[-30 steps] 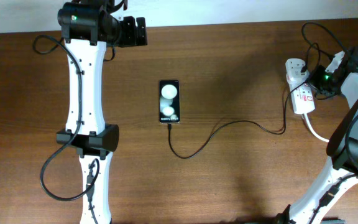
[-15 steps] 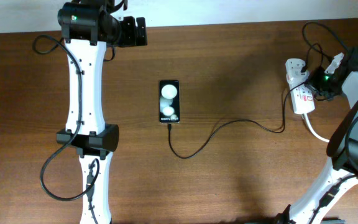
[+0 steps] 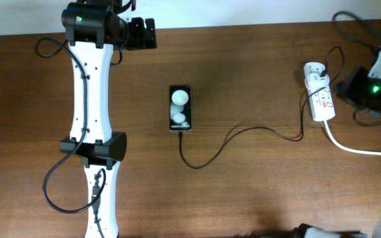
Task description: Plug charger to phone and switch on socket
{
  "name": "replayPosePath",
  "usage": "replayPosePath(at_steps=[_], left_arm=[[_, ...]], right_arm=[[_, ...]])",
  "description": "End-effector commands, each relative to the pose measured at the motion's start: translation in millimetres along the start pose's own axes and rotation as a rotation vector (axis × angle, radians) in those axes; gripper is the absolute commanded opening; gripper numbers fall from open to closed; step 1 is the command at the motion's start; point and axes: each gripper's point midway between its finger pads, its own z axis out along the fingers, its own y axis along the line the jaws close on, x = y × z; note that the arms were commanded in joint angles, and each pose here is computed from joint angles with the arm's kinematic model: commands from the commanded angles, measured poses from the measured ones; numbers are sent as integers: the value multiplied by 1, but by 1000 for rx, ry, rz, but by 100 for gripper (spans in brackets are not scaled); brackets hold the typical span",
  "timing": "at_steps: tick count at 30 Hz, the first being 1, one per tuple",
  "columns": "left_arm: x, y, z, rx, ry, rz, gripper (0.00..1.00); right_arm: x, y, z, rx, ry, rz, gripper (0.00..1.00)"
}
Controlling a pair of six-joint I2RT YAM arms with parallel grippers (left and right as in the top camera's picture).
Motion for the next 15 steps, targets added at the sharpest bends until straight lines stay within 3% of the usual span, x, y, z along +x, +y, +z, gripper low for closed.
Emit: replayPosePath(at_steps=[1, 2, 3, 6, 15], left_arm=[[-3, 2, -9, -7, -17, -4, 99], [-3, 2, -9, -7, -17, -4, 99], [-3, 2, -9, -7, -17, -4, 99], [-3, 2, -9, -7, -17, -4, 99], [-2, 2, -8, -7, -16, -4, 99]], right_arm=[[29, 51, -45, -71, -58, -162, 9], [41, 61, -57, -84, -63, -189, 13], [58, 68, -70, -99, -57, -210, 26], [84, 72, -90, -109, -40, -215, 99], [98, 67, -107, -77, -72, -258, 99]])
